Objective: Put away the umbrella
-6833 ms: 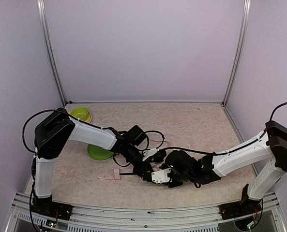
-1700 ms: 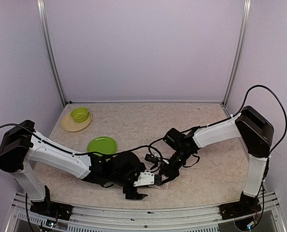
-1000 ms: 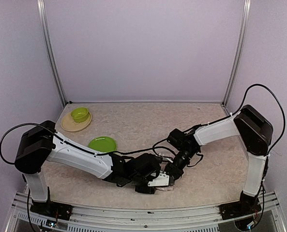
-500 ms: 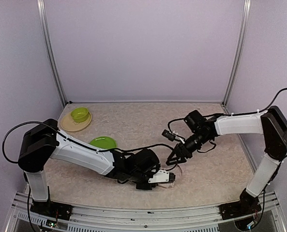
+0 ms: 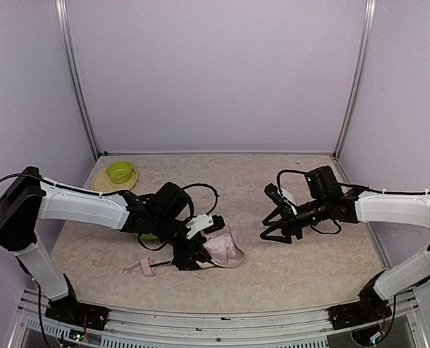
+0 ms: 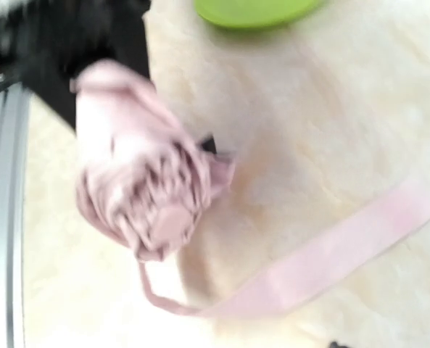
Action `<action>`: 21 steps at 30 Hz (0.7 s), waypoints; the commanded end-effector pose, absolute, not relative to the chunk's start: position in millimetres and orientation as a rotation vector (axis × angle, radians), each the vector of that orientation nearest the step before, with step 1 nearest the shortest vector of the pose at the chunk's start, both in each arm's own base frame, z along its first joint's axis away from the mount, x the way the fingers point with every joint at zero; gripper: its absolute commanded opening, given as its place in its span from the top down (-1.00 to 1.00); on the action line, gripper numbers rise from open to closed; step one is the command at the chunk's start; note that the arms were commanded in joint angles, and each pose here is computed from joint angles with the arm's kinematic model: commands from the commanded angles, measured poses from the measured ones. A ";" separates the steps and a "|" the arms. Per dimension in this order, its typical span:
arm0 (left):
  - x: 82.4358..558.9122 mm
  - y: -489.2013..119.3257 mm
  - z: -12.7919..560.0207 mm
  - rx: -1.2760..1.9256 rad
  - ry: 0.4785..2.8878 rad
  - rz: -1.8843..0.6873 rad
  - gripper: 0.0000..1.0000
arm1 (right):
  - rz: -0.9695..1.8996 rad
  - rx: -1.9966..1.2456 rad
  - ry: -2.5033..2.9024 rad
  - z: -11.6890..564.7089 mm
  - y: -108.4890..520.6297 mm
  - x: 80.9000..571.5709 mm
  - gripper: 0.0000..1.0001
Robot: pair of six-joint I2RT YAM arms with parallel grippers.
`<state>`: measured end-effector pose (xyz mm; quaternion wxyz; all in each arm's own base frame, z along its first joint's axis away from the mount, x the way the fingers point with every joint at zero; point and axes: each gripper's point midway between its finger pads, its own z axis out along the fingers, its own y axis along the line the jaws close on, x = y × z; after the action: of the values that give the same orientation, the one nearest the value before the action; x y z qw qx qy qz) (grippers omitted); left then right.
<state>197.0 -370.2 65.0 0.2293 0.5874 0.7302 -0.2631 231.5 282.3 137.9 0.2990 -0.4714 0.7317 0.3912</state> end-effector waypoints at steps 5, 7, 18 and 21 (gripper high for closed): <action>184.6 -378.0 166.3 1.482 1.818 -1.051 1.00 | 1.011 -1.407 1.480 174.9 312.0 187.9 -0.37; 186.0 -377.6 173.6 1.482 1.805 -1.036 1.00 | 1.015 -1.365 1.468 177.6 316.1 188.9 -0.37; 189.5 -373.1 195.4 1.457 1.762 -0.995 1.00 | 1.208 -1.517 1.416 144.6 334.1 142.8 -0.32; 189.3 -371.0 193.5 1.456 1.769 -0.991 1.00 | 1.214 -1.523 1.431 134.6 333.6 137.9 -0.34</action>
<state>185.5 -367.9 163.7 0.2792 0.5560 0.6934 -0.3636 154.8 331.3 138.8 0.3646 -0.5777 0.5783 0.4460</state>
